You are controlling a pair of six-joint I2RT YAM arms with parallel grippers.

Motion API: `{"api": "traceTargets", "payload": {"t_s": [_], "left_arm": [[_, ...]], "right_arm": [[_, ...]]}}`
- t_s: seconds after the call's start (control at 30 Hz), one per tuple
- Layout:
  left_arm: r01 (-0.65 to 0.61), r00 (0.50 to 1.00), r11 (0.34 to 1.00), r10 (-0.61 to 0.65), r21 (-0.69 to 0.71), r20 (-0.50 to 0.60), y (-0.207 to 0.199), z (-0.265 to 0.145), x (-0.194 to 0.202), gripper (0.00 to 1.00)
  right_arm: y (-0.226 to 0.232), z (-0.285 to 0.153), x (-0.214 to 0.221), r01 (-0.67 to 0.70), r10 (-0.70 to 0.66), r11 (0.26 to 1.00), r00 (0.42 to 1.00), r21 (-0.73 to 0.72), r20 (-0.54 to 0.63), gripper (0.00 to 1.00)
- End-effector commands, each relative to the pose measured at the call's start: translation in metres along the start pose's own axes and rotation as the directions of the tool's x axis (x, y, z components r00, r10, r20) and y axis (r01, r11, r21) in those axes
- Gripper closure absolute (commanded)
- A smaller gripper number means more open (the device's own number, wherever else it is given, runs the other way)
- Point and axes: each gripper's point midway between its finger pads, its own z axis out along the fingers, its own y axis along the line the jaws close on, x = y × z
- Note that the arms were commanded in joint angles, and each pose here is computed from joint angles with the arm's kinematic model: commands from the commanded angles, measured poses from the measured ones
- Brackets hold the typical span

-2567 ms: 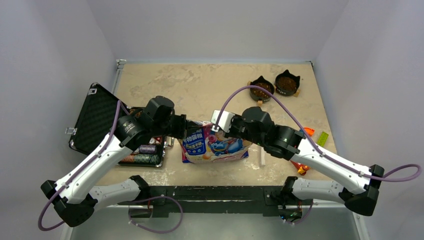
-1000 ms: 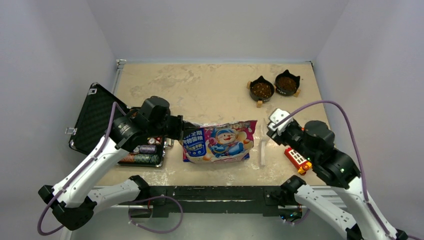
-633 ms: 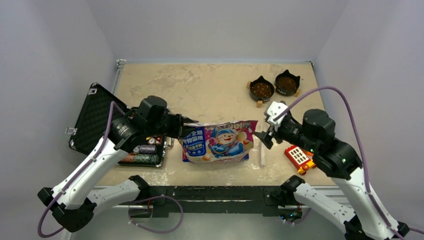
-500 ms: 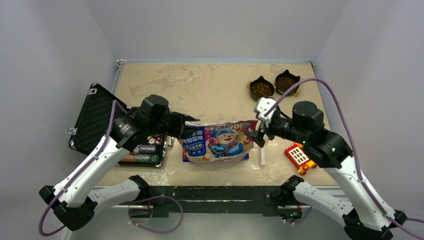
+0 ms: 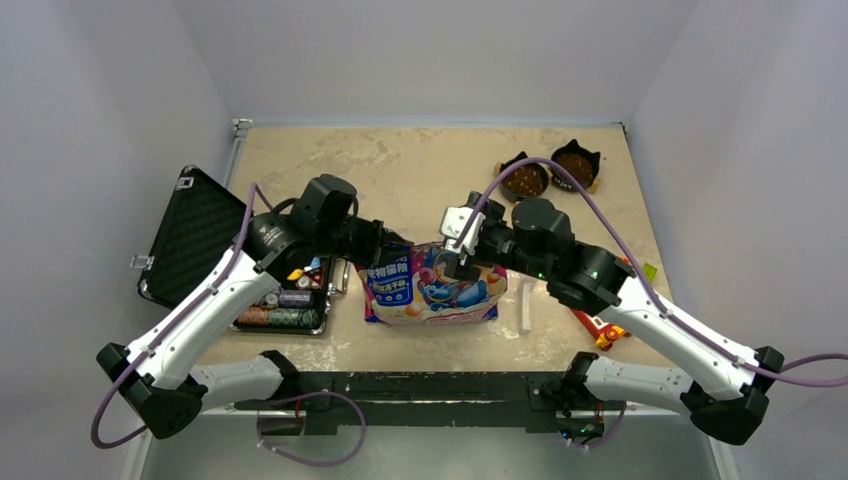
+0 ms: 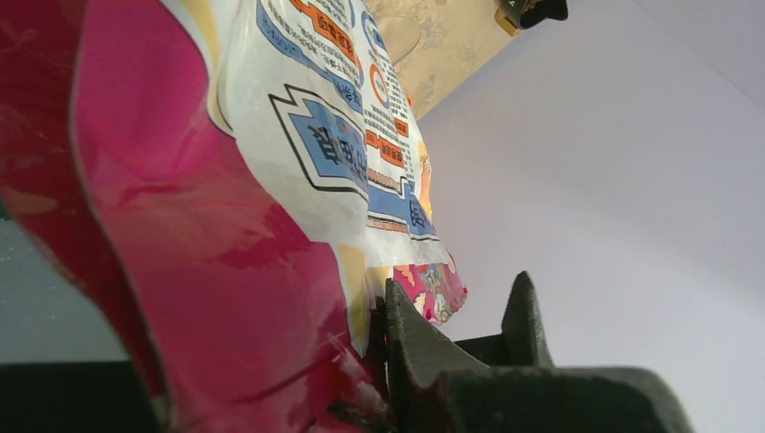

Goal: Serve the pet food

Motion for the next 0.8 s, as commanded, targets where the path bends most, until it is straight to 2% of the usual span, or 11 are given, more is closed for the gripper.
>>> {"api": "traceTargets", "payload": {"t_s": [0.0,0.1,0.17,0.27,0.4,0.53,0.6,0.63,0.7,0.73,0.77], "left_arm": [[-0.028,0.999,0.997,0.031,0.077,-0.041,-0.011,-0.007,0.009,0.8],[-0.027,0.999,0.996,0.031,0.089,-0.043,-0.012,-0.006,0.009,0.89],[-0.024,0.999,0.995,0.028,0.096,-0.045,-0.012,-0.006,0.009,0.92],[-0.02,0.998,0.994,0.025,0.106,-0.05,-0.014,-0.006,0.01,0.95],[-0.017,0.998,0.993,0.024,0.121,-0.053,-0.017,-0.01,0.011,1.0],[0.002,0.998,0.994,0.004,0.105,-0.057,-0.014,-0.01,0.011,1.0],[0.009,0.998,0.995,-0.004,0.096,-0.055,-0.012,-0.01,0.01,1.0],[0.011,0.999,0.996,-0.006,0.094,-0.053,-0.011,-0.011,0.01,1.0],[0.015,0.999,0.996,-0.011,0.093,-0.046,-0.01,-0.012,0.008,1.0],[0.018,0.999,0.995,-0.014,0.096,-0.04,-0.01,-0.013,0.007,1.0],[0.02,0.999,0.995,-0.017,0.096,-0.034,-0.009,-0.013,0.006,1.0]], "right_arm": [[-0.038,0.002,-0.015,0.081,-0.085,0.98,0.996,0.184,0.018,0.12],[-0.033,0.006,-0.017,0.12,-0.127,0.98,0.991,0.159,0.035,0.12],[-0.016,0.013,-0.013,0.149,-0.151,0.987,0.988,0.061,0.036,0.12],[0.005,0.024,-0.007,0.17,-0.169,0.983,0.985,-0.068,0.023,0.19],[0.009,0.031,-0.012,0.174,-0.171,0.981,0.985,-0.083,0.035,0.23],[0.0,0.042,-0.014,0.214,-0.214,0.977,0.977,-0.005,-0.022,0.31],[-0.009,0.044,-0.014,0.232,-0.229,0.971,0.972,0.059,-0.057,0.41],[-0.012,0.043,-0.016,0.235,-0.23,0.969,0.971,0.081,-0.06,0.5],[-0.017,0.039,-0.018,0.238,-0.233,0.964,0.971,0.114,-0.06,0.89],[-0.02,0.036,-0.018,0.241,-0.234,0.962,0.97,0.126,-0.066,1.0],[-0.022,0.034,-0.017,0.244,-0.235,0.96,0.969,0.134,-0.081,1.0]]}}
